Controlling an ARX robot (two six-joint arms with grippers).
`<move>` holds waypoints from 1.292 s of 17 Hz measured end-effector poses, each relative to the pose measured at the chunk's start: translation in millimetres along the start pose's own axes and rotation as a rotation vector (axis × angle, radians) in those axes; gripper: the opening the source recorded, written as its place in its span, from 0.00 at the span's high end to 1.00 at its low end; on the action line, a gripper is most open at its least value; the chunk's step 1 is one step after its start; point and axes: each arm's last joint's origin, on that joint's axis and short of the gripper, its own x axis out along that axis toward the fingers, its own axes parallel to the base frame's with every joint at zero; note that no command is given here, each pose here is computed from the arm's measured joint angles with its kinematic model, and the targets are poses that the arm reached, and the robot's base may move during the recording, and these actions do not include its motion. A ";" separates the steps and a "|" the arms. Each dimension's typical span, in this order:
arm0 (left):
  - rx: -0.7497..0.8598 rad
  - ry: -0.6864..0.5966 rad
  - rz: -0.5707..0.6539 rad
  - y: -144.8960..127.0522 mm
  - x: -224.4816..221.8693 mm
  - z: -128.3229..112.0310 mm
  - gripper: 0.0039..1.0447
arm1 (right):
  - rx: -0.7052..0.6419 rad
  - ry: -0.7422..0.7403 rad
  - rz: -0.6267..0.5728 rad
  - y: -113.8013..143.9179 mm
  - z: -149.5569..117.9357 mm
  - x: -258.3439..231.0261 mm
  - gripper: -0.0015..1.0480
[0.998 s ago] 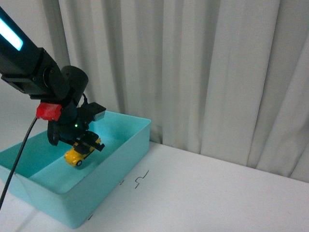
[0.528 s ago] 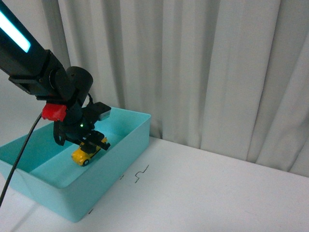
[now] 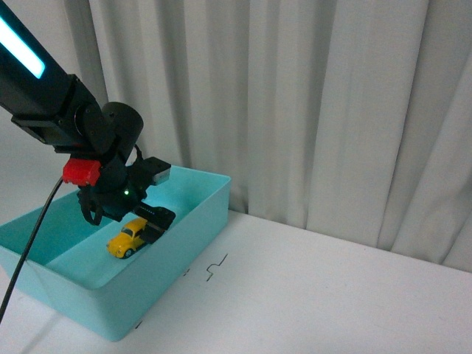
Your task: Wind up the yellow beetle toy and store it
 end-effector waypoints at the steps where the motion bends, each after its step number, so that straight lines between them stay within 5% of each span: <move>1: -0.001 -0.009 0.004 1.0 -4.5 1.2 0.04 | 0.000 0.000 0.000 0.0 0.0 0.0 0.06; 6: -0.024 -0.235 -0.024 16.2 -77.4 16.5 0.06 | 0.000 0.000 0.000 0.0 0.0 0.0 0.06; 10: -0.067 -0.431 -0.049 28.5 -140.9 6.7 0.06 | 0.000 0.000 0.000 0.0 0.0 0.0 0.06; 16: -0.161 -0.803 -0.106 14.5 -254.8 -61.5 0.09 | 0.000 0.001 0.000 0.0 -0.1 0.0 0.06; 18: -0.175 -1.089 -0.150 -11.2 -264.1 -97.7 0.33 | 0.000 0.001 0.000 0.0 -0.1 0.0 0.06; 22: -0.201 -1.103 -0.182 -54.0 -241.9 -143.3 0.78 | 0.000 0.000 0.000 0.0 0.0 0.0 0.06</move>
